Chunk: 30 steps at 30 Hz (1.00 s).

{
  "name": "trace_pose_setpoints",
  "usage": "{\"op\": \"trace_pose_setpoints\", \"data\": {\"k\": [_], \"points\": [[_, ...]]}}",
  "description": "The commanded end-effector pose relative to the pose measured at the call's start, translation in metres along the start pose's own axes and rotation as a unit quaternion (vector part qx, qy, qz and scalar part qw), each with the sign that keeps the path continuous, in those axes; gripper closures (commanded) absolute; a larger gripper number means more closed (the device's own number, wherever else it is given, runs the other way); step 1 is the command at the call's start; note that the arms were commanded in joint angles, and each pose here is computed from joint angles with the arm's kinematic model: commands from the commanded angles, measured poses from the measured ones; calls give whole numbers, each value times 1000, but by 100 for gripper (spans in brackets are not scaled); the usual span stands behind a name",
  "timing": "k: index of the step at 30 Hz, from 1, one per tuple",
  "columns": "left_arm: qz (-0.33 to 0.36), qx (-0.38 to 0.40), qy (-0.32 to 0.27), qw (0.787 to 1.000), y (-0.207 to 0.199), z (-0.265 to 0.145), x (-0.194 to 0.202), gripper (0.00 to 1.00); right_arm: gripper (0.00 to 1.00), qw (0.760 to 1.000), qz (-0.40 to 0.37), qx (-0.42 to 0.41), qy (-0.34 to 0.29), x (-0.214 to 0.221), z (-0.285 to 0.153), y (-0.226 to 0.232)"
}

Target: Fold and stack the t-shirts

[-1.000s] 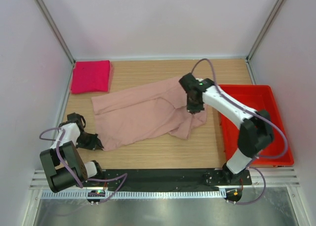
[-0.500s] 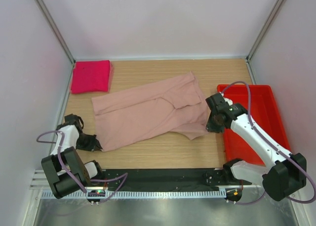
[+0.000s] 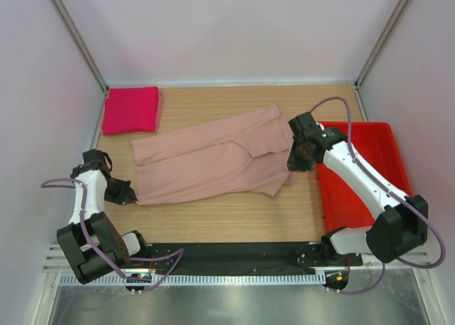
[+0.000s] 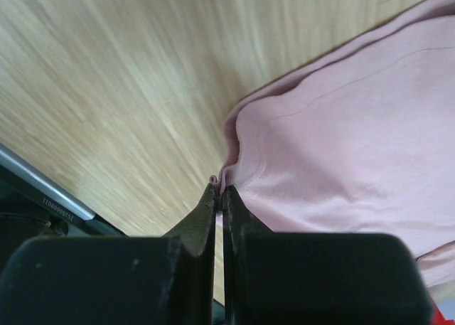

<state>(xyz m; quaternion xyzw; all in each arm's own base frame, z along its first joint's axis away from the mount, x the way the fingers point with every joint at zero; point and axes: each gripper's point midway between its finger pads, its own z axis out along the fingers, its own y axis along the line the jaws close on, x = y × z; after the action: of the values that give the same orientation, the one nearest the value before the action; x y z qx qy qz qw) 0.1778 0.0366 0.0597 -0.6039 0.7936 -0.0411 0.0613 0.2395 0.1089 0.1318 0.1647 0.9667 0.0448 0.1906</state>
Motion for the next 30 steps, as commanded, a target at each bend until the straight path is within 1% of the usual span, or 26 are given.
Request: {"op": "trace_pose_setpoints", "data": {"k": [1,3,4,9,12,13,14,16,17,18,23,28,30], "points": [[32,18,-12,999,-13,-9,-13,100,99,998,-25,-13,-55,-52,-11,25],[45,33,-11,998,-24,-12,-18,100,99,996,-35,-11,-77,-73,-17,32],[50,40,-11,998,-29,-14,-20,100,99,997,-37,-3,-75,-79,-11,33],[85,66,-12,994,-59,-19,-25,100,99,994,-35,-23,-98,-120,-16,54],[96,70,-4,993,-73,-15,-26,100,99,994,-42,-33,-95,-137,-9,67],[96,64,6,993,-76,-10,-26,100,99,993,-42,-38,-103,-147,-12,71],[100,69,5,993,-84,-12,-28,99,99,994,-45,-34,-94,-149,-2,73],[108,62,14,992,-91,-7,-29,100,99,992,-46,-44,-106,-164,-6,79],[112,60,17,992,-94,-6,-29,100,99,993,-46,-41,-99,-167,3,80],[118,64,12,991,-102,-8,-32,100,99,993,-46,-45,-100,-172,2,82],[120,58,18,991,-117,-2,-40,100,99,990,-49,-76,-107,-199,5,101],[123,51,12,991,-127,-1,-52,99,99,990,-62,-85,-94,-214,31,117],[120,45,20,992,-129,5,-52,100,99,991,-62,-88,-85,-219,42,121]]}}
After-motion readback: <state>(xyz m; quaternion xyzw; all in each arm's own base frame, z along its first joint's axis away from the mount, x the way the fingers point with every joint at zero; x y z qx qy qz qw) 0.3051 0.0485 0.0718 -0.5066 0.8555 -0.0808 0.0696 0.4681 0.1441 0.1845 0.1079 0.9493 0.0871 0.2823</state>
